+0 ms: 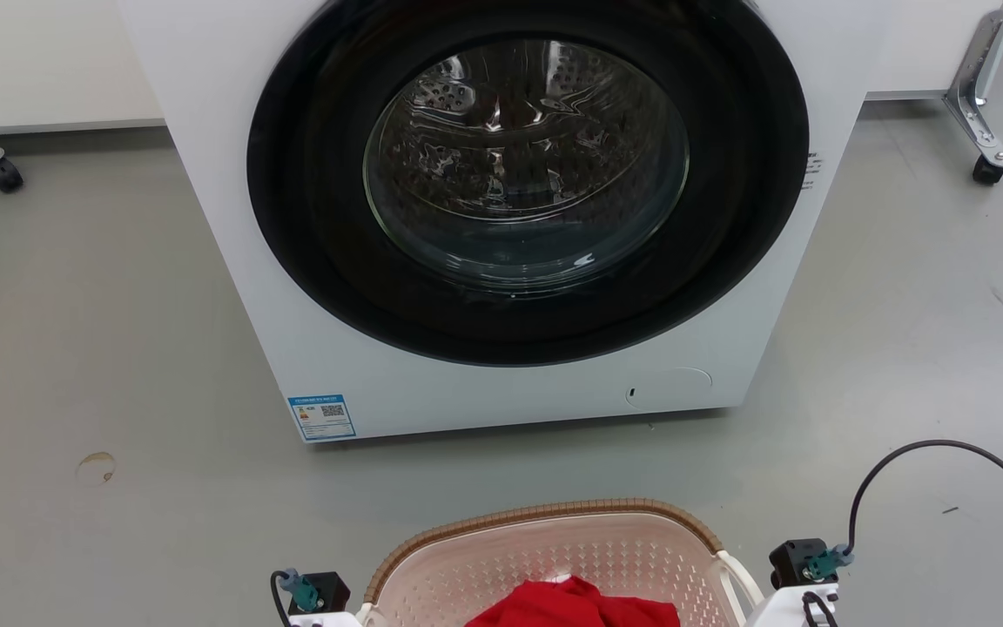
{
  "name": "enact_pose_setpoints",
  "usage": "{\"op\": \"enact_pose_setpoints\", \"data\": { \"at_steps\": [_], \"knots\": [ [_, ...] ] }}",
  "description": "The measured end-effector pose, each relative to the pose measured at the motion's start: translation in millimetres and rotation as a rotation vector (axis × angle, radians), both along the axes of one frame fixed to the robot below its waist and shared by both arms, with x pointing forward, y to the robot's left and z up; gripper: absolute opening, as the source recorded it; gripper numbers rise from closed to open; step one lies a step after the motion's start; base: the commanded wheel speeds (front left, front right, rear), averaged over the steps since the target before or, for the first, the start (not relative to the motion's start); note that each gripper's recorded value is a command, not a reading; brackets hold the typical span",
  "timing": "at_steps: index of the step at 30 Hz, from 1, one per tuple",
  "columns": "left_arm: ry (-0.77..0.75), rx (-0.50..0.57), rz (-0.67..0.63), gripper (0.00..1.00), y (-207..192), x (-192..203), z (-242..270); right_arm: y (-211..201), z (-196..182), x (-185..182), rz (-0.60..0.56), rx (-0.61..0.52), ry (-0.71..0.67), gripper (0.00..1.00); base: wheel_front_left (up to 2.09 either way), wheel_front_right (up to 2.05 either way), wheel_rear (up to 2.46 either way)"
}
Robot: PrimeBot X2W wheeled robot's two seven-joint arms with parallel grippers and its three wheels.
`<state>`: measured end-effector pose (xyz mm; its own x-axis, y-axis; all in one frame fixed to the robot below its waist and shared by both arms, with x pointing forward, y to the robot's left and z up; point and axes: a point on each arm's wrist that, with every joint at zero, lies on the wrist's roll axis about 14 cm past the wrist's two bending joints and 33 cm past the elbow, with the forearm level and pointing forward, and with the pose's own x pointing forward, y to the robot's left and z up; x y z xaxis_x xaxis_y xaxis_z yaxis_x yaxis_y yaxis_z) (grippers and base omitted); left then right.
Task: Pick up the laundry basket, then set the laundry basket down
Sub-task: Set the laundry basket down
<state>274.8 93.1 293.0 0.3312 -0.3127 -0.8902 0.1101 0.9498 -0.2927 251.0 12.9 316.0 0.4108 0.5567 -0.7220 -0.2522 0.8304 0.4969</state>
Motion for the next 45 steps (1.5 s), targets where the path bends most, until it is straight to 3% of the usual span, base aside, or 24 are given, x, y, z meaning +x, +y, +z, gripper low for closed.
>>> {"op": "enact_pose_setpoints", "data": {
  "at_steps": [20, 45],
  "knots": [
    [0.012, 0.004, 0.012, 0.00, 0, 7, -7, 0, -7, 5, -0.012, 0.004, 0.016, 0.00, 0.00, 0.00, 0.00],
    [-0.033, 0.010, 0.019, 0.00, -6, 60, -26, -8, -25, 66, -0.050, -0.007, -0.014, 0.00, 0.00, 0.00, 0.00]
  ]
}}
